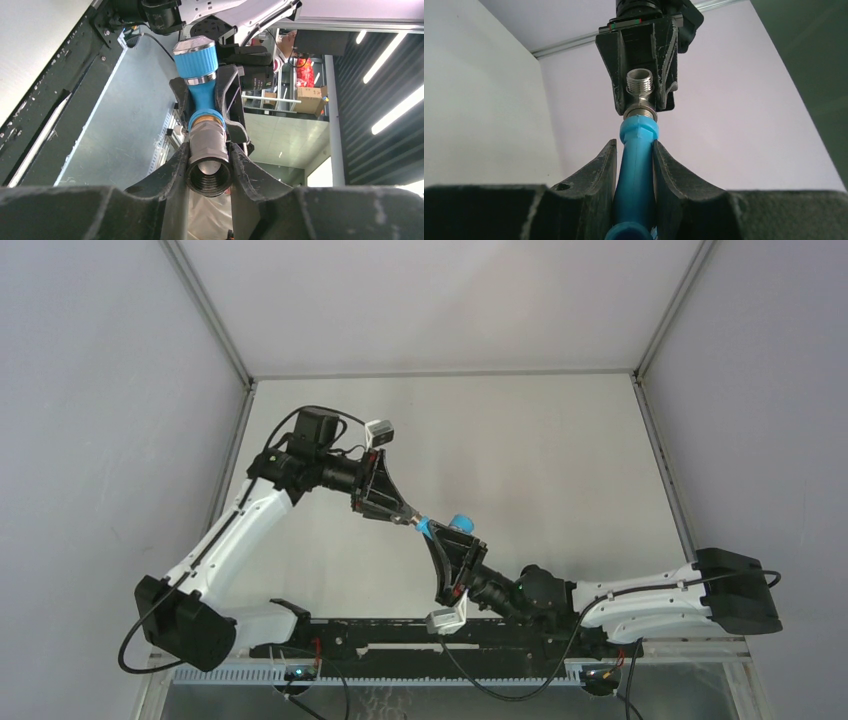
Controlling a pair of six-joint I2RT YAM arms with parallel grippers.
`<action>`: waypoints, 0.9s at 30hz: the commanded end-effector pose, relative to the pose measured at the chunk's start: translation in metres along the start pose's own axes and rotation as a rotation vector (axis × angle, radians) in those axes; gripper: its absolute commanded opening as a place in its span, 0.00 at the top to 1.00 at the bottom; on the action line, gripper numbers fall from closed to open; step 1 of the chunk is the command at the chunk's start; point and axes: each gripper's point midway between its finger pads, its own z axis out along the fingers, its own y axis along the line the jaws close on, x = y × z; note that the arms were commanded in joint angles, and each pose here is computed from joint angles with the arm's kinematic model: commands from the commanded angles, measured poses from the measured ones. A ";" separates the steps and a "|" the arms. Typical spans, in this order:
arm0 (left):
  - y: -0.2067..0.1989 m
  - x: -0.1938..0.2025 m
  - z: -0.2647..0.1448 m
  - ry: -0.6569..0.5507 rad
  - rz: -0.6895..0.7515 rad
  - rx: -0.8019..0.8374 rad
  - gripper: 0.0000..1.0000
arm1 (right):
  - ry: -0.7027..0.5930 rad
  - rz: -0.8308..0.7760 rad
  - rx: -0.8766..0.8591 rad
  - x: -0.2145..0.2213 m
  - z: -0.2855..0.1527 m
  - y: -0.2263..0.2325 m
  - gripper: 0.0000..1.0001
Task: Install the water faucets
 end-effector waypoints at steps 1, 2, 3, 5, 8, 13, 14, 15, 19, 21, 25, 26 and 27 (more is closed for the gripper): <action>-0.022 0.013 -0.001 0.024 0.094 0.063 1.00 | -0.029 0.205 0.052 -0.009 0.009 -0.018 1.00; -0.023 0.013 -0.001 0.018 0.105 0.064 1.00 | -0.032 0.236 0.055 -0.010 0.009 -0.020 1.00; -0.023 0.012 -0.001 0.012 0.113 0.064 1.00 | -0.036 0.270 0.065 -0.010 0.009 -0.023 1.00; -0.025 0.011 -0.001 0.003 0.125 0.069 1.00 | -0.038 0.332 0.089 -0.009 0.009 -0.030 1.00; -0.027 0.011 -0.001 -0.008 0.134 0.076 1.00 | -0.036 0.401 0.095 -0.008 0.010 -0.031 1.00; -0.029 0.010 -0.001 -0.021 0.151 0.081 1.00 | -0.041 0.498 0.100 -0.005 0.010 -0.032 1.00; -0.030 0.010 -0.001 -0.029 0.157 0.082 1.00 | -0.039 0.518 0.104 -0.004 0.010 -0.033 1.00; -0.031 0.008 -0.001 -0.038 0.171 0.086 1.00 | -0.038 0.552 0.109 -0.003 0.010 -0.035 1.00; -0.039 0.004 -0.001 -0.074 0.202 0.111 1.00 | -0.052 0.670 0.113 -0.001 0.009 -0.039 1.00; -0.041 0.003 -0.001 -0.092 0.213 0.118 1.00 | -0.062 0.719 0.111 0.000 0.008 -0.042 1.00; -0.042 0.000 -0.001 -0.126 0.246 0.123 1.00 | -0.075 0.810 0.120 0.002 0.005 -0.047 1.00; -0.044 0.000 -0.002 -0.137 0.257 0.128 1.00 | -0.080 0.833 0.117 0.002 0.005 -0.048 1.00; -0.045 -0.001 -0.002 -0.148 0.253 0.135 1.00 | -0.083 0.853 0.114 0.003 0.004 -0.049 1.00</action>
